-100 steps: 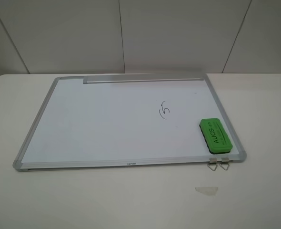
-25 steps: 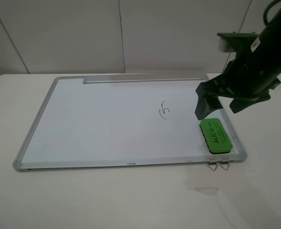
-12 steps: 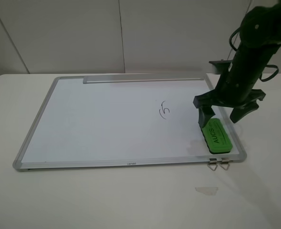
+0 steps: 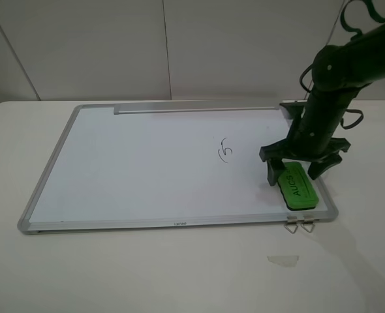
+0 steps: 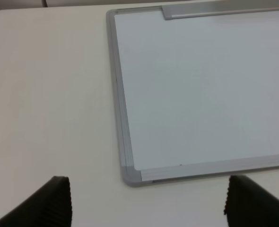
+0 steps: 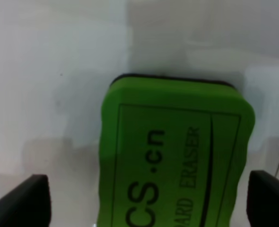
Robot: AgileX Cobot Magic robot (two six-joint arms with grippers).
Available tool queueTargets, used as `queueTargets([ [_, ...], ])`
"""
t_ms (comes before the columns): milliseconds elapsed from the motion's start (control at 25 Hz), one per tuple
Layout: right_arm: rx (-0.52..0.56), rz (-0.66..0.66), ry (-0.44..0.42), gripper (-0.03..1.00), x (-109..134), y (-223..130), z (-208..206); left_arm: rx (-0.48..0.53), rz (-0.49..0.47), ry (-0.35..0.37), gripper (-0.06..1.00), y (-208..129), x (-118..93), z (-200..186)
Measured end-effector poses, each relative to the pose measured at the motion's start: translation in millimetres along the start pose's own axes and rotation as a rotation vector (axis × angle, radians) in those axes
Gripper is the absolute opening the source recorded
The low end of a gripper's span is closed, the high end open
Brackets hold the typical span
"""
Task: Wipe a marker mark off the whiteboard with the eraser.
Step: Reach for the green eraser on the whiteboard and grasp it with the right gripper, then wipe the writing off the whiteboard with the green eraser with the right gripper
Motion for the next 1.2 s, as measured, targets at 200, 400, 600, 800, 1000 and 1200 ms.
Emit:
queueTargets([
  [200, 0.031, 0.000, -0.008, 0.82, -0.3, -1.5, 13.2, 0.000, 0.000, 0.000, 0.68, 0.0, 0.0, 0.0],
  [400, 0.036, -0.003, -0.012, 0.82, -0.8, -1.4, 15.1, 0.000, 0.000, 0.000, 0.68, 0.0, 0.0, 0.0],
  [600, 0.038, -0.005, -0.016, 0.69, -1.4, -1.7, 15.1, 0.000, 0.000, 0.000, 0.68, 0.0, 0.0, 0.0],
  [800, 0.041, -0.006, -0.021, 0.59, -2.2, -2.2, 15.0, 0.000, 0.000, 0.000, 0.68, 0.0, 0.0, 0.0],
  [1000, 0.048, -0.006, -0.023, 0.59, -2.4, -3.3, 15.0, 0.000, 0.000, 0.000, 0.68, 0.0, 0.0, 0.0],
  [1200, 0.114, -0.008, -0.039, 0.59, -3.6, -8.0, 9.1, 0.000, 0.000, 0.000, 0.68, 0.0, 0.0, 0.0],
])
Point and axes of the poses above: a point on each arm's last joint axis where the gripper is mounted, z pointing out along that axis toward the gripper, x along the wrist's bending axis when the last joint is at zero, y = z × x, the point moved 7 cm from there along z, pointing out along that axis toward the gripper, and after that the axes turned 8 degrees about z, right-handed, at the moved point
